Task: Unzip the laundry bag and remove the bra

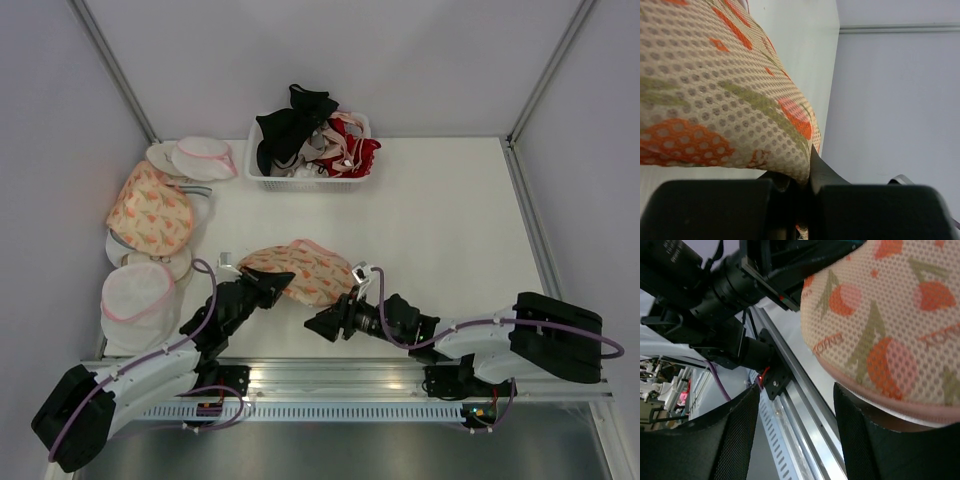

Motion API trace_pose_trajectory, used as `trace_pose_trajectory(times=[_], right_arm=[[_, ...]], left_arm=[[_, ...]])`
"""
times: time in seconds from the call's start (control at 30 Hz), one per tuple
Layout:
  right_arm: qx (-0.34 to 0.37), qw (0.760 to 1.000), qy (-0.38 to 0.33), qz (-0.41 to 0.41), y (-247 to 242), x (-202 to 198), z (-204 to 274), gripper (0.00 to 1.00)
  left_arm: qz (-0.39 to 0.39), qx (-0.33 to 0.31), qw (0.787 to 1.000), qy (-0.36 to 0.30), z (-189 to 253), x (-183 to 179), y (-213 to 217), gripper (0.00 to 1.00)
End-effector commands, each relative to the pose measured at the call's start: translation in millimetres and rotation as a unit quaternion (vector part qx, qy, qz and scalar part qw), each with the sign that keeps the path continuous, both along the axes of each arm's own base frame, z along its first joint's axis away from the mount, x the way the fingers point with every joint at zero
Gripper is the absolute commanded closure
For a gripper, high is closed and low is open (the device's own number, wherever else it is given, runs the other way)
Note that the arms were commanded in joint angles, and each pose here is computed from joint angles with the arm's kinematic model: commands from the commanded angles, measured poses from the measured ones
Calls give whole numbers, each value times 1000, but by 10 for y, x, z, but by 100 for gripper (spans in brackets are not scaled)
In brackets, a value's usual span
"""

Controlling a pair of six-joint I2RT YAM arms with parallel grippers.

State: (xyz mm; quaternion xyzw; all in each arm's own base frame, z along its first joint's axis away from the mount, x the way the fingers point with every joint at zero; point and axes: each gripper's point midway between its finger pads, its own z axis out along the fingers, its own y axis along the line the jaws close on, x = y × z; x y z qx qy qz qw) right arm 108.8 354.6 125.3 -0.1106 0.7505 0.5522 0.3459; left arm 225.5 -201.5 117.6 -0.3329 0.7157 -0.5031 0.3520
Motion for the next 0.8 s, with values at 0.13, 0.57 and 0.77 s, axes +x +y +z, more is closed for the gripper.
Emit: trace_pose_trajectory(times=[0.13, 0.57, 0.77], right_arm=[[113, 992, -57, 14, 115, 222, 426, 36], [107, 990, -93, -13, 205, 520, 359, 40], [78, 986, -119, -90, 55, 775, 372, 45]], left_arm=[[-12, -64, 998, -8, 148, -63, -60, 98], [-53, -95, 994, 9, 147, -143, -221, 98], [-65, -92, 993, 21, 89, -221, -302, 98]])
